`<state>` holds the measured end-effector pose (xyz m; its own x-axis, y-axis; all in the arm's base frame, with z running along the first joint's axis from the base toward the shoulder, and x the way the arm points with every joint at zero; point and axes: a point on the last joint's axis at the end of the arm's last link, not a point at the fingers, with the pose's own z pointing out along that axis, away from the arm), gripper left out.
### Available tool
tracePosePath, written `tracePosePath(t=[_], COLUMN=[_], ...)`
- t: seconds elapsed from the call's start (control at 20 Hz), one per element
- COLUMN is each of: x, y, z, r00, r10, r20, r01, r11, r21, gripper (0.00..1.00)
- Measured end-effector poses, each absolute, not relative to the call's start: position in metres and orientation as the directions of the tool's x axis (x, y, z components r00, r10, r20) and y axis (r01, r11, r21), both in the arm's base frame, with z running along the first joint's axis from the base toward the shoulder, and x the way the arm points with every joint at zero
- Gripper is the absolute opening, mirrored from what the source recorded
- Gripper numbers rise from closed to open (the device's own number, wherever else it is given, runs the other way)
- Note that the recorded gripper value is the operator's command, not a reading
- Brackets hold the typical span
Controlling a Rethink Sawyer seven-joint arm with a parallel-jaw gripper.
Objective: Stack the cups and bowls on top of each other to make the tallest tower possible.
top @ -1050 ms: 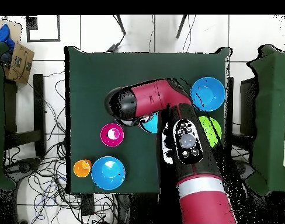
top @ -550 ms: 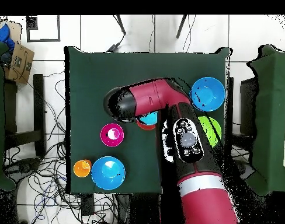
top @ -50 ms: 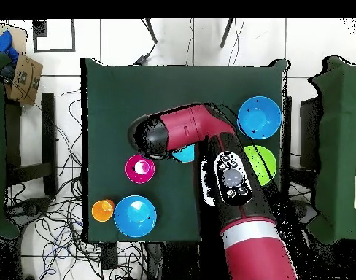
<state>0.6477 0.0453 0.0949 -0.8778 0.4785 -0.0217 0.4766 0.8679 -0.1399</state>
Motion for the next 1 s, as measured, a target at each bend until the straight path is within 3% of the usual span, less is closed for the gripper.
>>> tracePosePath(t=[1.0], x=[0.619], y=[0.070], z=[0.068], r00=[-0.898], r10=[0.440], r20=[0.019], r01=[0.435], r11=[0.892], r21=[-0.124], gripper=[0.00])
